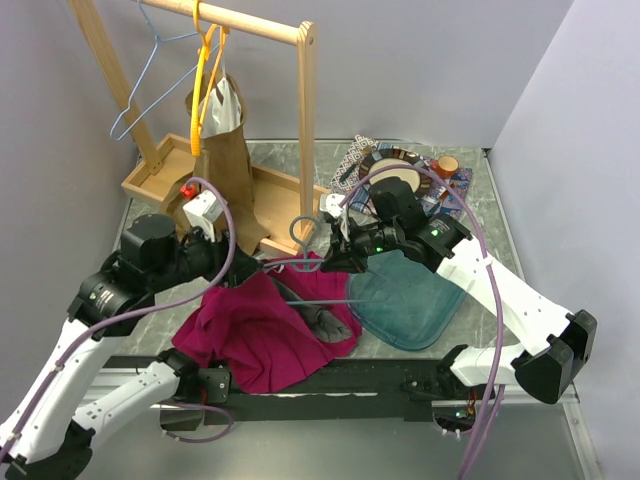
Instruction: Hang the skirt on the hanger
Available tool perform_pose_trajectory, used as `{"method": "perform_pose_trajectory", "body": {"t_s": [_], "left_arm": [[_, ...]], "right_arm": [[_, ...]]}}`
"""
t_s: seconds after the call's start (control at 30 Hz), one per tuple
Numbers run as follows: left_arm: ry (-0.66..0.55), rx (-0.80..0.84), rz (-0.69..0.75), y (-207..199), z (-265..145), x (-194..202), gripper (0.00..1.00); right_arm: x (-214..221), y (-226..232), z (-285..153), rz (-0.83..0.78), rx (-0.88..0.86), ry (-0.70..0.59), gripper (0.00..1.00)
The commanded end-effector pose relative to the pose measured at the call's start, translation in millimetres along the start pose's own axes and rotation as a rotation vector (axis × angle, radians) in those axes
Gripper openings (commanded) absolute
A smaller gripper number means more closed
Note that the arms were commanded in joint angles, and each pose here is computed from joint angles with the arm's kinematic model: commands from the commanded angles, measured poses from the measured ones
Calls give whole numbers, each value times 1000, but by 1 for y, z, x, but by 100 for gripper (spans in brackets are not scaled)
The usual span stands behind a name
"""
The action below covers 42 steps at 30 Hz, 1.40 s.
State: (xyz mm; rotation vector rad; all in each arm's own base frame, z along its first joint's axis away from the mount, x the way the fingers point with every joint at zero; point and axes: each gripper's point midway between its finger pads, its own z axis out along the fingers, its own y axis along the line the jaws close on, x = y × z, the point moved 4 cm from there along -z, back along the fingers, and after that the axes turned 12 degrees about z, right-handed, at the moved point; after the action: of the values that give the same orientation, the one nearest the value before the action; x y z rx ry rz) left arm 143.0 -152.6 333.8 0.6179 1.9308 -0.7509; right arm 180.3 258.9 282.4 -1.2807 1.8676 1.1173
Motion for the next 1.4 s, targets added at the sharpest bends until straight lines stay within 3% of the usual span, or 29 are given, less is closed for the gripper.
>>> {"method": "perform_pose_trajectory", "body": {"t_s": [0.0,0.23,0.27,0.37,0.57,1.0,1.23,1.3,1.37], "left_arm": [[52,-120,-75,8,12,4,61],[124,-318,-63,24,29,8,56],[133,-344,-62,26,27,8,45],[158,-384,-58,29,27,10,28],[170,-322,-45,18,31,8,1],[-12,-10,-46,-33,41,-65,1],[-46,10,-43,-40,46,-85,1],[-35,6,-43,-38,48,-82,5],[-19,8,-43,-37,52,-75,17]], "right_arm": [[-16,-1,1,-26,2,-69,0],[-14,-3,1,-19,6,-66,0],[-14,-3,2,-17,4,-65,0],[-13,-3,3,-15,-1,-63,0],[-13,-5,4,-9,8,-58,0],[-26,5,4,-1,-60,-110,0],[-52,15,-17,-88,-14,-222,0],[-58,14,-23,-105,14,-261,0],[-62,14,-29,-119,32,-299,0]]}}
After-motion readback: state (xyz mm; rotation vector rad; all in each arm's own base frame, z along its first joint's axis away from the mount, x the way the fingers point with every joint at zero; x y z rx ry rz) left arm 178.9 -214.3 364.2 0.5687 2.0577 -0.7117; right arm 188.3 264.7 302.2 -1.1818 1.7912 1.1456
